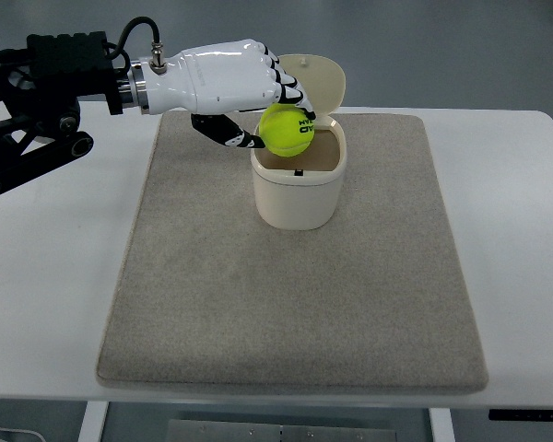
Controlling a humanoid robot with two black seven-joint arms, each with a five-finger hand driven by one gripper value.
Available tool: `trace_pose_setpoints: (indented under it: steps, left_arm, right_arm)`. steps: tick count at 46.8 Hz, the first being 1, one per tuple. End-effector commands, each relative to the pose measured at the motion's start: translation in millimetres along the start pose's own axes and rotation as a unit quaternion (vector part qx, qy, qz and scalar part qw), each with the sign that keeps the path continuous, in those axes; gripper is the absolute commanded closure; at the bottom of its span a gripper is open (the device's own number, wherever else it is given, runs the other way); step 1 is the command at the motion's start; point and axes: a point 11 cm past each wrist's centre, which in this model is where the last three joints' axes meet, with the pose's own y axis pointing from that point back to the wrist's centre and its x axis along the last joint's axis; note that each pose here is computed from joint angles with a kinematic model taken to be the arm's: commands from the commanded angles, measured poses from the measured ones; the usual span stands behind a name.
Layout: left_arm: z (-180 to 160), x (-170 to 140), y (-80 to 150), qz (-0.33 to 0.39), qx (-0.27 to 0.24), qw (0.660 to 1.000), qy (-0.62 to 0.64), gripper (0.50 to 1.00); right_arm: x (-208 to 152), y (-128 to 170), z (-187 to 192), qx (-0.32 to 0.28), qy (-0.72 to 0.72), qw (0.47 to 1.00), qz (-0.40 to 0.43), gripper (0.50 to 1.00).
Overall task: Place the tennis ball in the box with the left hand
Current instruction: 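Open the left hand fingers to drop the ball into the bin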
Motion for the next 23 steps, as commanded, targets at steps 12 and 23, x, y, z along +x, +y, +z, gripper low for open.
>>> trace_pose_setpoints:
  steps: [12, 23]
  left_arm:
    - [1.3, -5.7, -15.9, -0.004, -0.004, 1.000, 0.003, 0.952]
    - [1.3, -6.1, -16.2, -0.002, -0.003, 1.000, 0.005, 0.737]
  right_arm:
    - [0.0, 0.0, 0.0, 0.000, 0.000, 1.000, 0.000, 0.562]
    - [0.0, 0.0, 0.0, 0.000, 0.000, 1.000, 0.000, 0.562]
